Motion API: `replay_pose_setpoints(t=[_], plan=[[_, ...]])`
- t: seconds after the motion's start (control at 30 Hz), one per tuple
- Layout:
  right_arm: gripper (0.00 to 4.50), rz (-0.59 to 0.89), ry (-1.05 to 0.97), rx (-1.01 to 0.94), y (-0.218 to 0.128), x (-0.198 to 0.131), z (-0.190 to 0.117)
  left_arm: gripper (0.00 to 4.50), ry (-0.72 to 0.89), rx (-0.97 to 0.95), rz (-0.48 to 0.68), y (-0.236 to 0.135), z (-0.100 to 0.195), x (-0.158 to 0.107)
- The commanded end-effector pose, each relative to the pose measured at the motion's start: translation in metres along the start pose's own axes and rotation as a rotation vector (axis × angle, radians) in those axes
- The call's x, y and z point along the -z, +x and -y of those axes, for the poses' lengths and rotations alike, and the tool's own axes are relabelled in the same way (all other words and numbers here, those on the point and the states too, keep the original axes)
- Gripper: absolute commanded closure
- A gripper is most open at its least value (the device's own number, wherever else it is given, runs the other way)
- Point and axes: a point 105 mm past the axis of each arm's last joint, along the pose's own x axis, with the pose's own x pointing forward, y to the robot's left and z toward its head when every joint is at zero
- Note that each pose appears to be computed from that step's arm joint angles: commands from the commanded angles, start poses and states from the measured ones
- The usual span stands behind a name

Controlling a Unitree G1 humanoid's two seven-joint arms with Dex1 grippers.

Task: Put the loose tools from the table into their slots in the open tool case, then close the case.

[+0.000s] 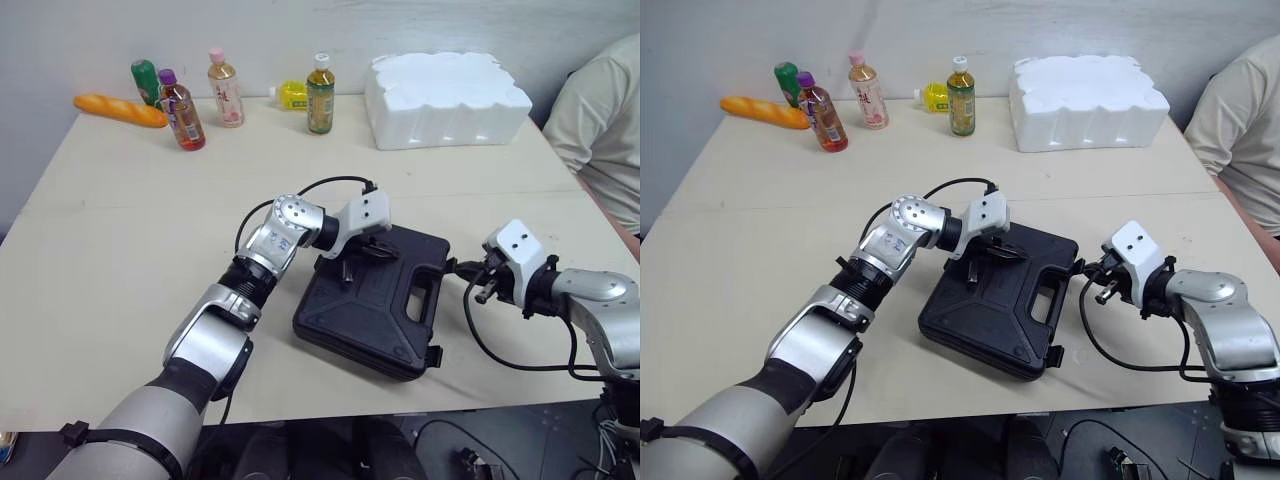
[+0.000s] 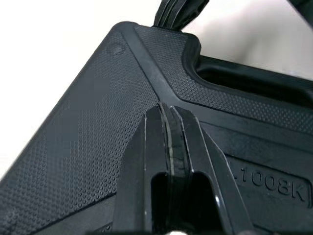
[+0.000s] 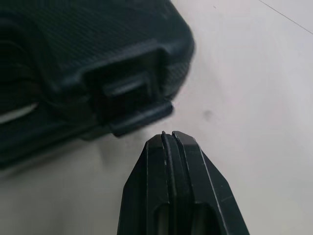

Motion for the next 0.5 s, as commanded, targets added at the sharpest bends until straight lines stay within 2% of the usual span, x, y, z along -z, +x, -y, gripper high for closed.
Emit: replay_pose_setpoints(t=[0.03, 0.17, 0.5], plan=[[4.47, 0.064, -0.009, 0.009, -0.004, -0.02, 0.001, 4.49, 0.004, 0.016, -0.152, 0.003, 0.012, 0.045], [4.47, 0.072, -0.017, 0.005, -0.004, -0.024, 0.001, 4.49, -0.048, 0.005, -0.137, 0.01, 0.013, 0.044], [4.47, 0.105, -0.021, -0.049, 0.001, -0.037, -0.014, 4.49, -0.056, 0.013, -0.123, 0.021, 0.017, 0.039]])
